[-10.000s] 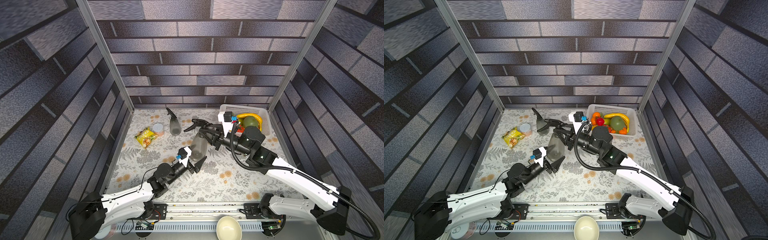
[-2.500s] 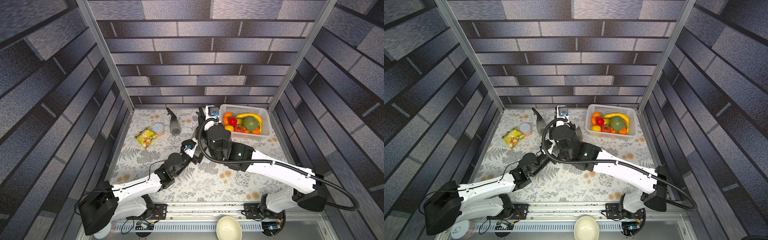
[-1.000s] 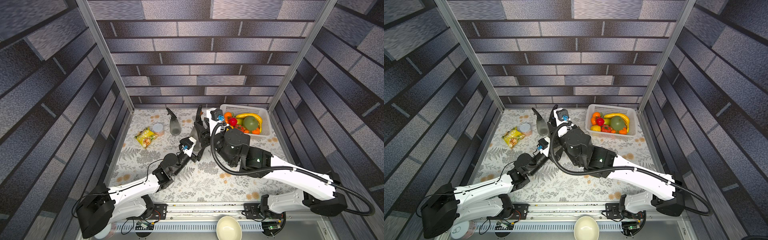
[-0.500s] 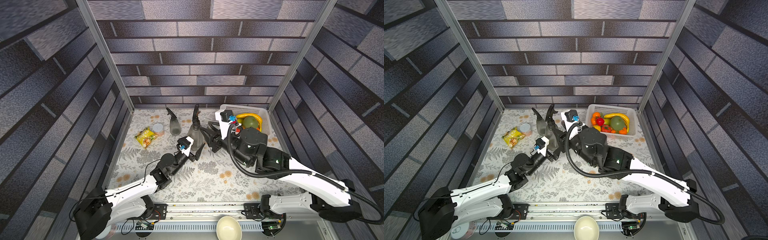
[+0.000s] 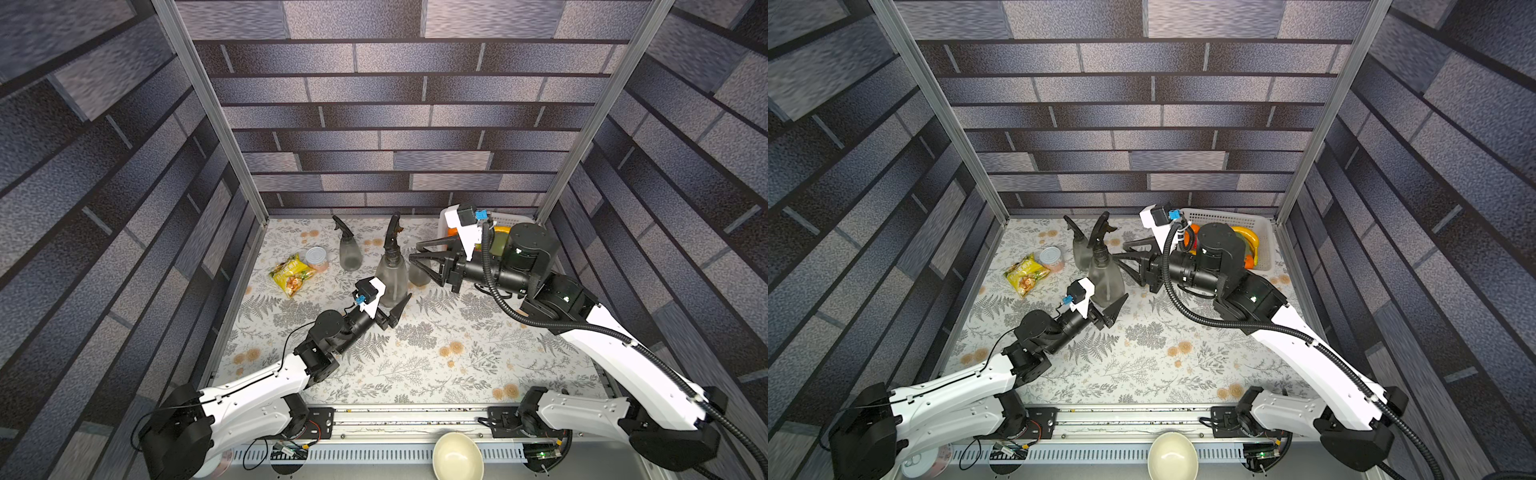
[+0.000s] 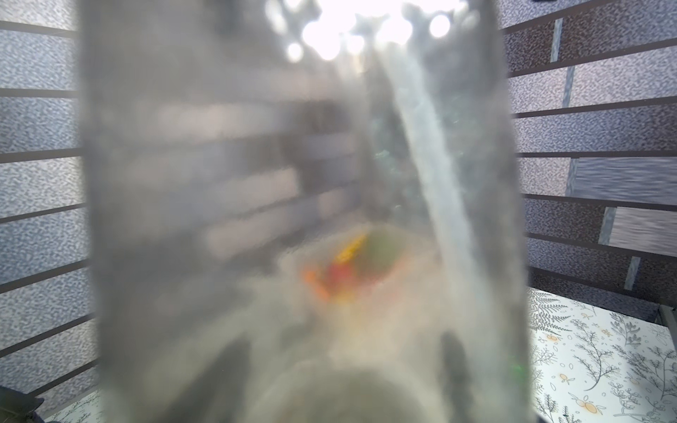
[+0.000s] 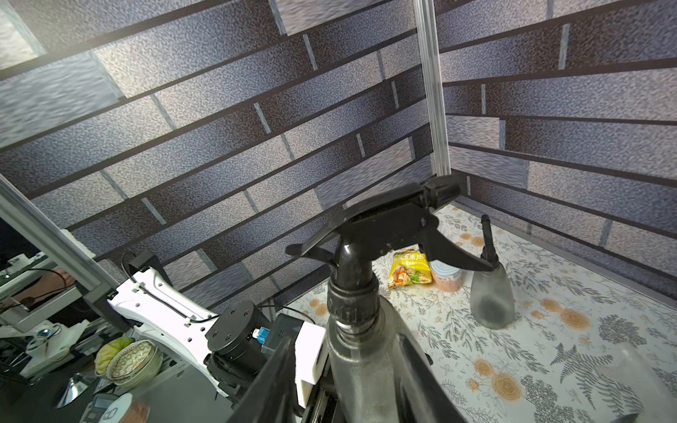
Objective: Attach spray nozzles to spray bottles
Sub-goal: Screw the spray nozzle on the spray bottle.
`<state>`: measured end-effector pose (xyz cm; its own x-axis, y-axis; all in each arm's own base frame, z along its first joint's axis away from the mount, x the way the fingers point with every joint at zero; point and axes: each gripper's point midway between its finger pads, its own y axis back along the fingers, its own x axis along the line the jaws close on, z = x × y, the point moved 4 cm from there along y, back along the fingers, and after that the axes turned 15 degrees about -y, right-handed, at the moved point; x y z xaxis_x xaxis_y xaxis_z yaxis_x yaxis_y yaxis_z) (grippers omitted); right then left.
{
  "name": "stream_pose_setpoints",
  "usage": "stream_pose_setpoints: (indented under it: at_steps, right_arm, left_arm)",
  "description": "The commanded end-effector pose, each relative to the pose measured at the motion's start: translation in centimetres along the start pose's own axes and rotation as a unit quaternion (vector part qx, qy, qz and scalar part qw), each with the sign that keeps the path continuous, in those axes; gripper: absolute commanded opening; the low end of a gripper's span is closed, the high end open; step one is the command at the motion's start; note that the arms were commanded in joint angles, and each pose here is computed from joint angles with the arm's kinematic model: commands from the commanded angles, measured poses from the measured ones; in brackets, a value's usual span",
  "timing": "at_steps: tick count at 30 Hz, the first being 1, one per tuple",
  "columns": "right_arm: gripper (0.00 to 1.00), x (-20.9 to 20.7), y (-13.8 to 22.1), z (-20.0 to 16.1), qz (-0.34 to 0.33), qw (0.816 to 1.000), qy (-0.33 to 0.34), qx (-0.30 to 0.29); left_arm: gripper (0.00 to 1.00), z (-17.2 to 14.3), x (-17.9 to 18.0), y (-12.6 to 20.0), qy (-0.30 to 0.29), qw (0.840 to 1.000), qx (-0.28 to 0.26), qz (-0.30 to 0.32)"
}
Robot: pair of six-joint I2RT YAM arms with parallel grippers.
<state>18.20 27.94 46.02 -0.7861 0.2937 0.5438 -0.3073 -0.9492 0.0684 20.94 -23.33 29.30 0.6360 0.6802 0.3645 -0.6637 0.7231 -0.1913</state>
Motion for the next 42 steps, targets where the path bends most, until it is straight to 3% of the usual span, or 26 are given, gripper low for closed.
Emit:
stream_pose_setpoints:
  at_steps: [1,22,31,42]
  right_arm:
    - [0.43,0.3,-0.8,0.1,0.031,0.999,-0.01,0.004]
    - [0.36,-0.7,-3.6,-0.2,0.053,0.998,-0.03,0.022]
    - [0.25,-1.2,-3.8,-0.9,0.05,0.998,-0.037,0.028]
    - [0.22,-2.0,-2.9,-1.8,0.026,1.0,-0.01,0.014]
  left_arm:
    - [0.79,0.9,0.2,0.4,0.011,1.0,-0.017,-0.006]
    - [0.79,0.8,0.0,0.2,0.008,1.0,-0.015,-0.011]
    - [0.79,0.7,0.0,0.1,0.005,1.0,-0.014,-0.01]
    - [0.79,0.8,0.4,0.0,0.008,1.0,-0.012,0.001]
